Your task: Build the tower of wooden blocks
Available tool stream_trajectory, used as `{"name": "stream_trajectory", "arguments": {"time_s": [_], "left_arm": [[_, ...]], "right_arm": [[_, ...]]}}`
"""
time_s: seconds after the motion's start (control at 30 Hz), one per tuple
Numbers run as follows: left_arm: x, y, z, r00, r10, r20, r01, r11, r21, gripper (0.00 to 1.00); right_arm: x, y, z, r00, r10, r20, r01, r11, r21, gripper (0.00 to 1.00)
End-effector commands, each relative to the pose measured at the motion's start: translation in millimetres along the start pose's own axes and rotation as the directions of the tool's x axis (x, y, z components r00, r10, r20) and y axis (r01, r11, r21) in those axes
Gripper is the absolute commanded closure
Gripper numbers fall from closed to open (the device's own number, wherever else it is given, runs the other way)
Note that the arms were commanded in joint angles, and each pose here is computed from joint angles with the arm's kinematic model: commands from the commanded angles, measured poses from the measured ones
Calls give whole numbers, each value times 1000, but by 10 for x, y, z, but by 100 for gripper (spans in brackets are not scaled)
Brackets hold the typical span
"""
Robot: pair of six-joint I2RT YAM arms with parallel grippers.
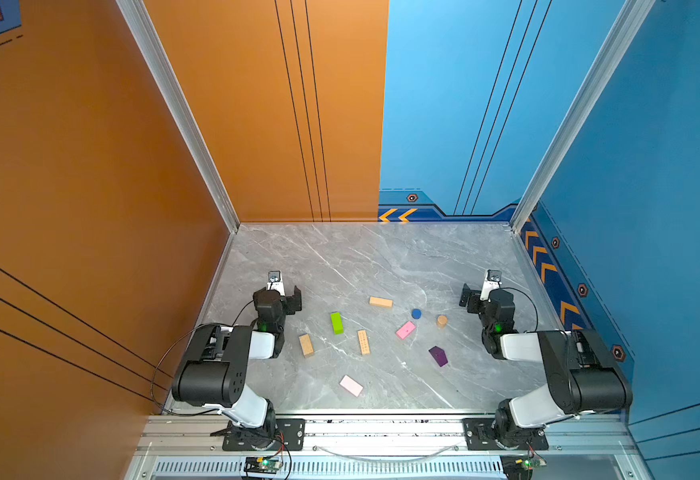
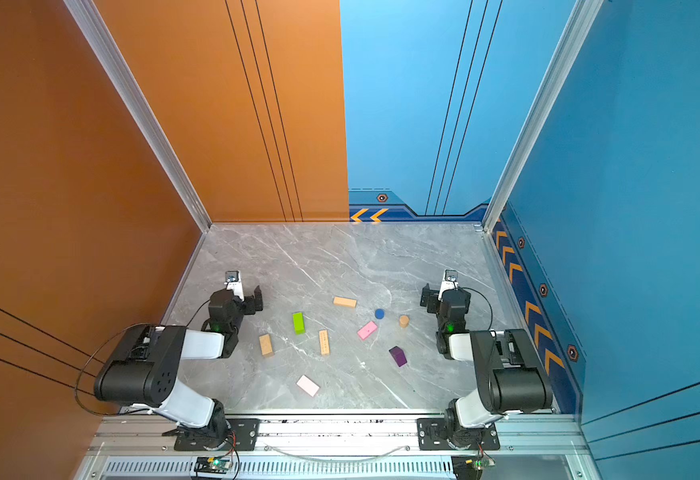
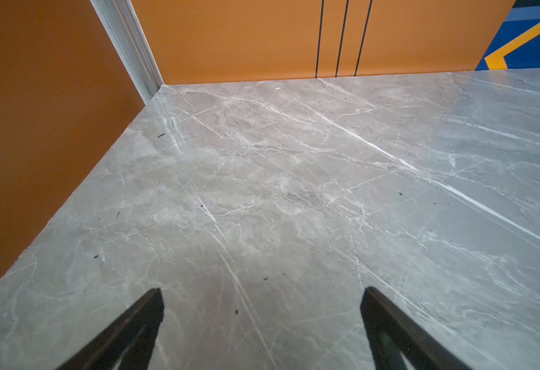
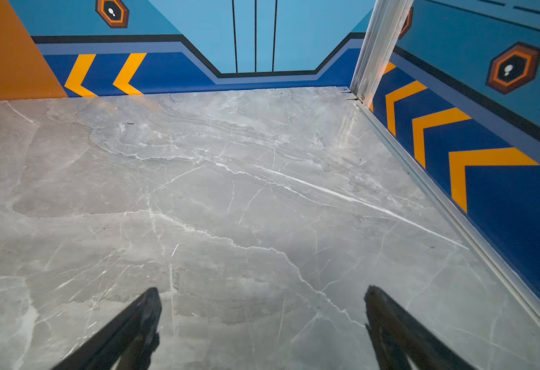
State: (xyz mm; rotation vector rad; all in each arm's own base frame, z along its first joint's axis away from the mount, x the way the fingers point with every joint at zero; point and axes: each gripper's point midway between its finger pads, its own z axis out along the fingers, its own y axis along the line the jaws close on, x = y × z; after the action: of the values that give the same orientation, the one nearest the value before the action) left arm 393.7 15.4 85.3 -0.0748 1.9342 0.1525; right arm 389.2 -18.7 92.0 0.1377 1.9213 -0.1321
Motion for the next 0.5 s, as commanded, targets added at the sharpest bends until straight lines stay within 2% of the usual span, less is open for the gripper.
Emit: {"name": "stream_trajectory", "arguments": {"time_s": [0.0, 0.47], "left_arm": [[-49, -25, -1, 1000, 1, 14, -1, 1000, 8, 2], [-41, -18, 5, 1000, -12, 10, 11, 1000, 27, 2]], "right_arm": [[-14, -17, 34, 1000, 11, -8, -11, 1000, 12, 0], [-9, -21, 35, 1000, 11, -10, -11, 1000, 12, 0]]}}
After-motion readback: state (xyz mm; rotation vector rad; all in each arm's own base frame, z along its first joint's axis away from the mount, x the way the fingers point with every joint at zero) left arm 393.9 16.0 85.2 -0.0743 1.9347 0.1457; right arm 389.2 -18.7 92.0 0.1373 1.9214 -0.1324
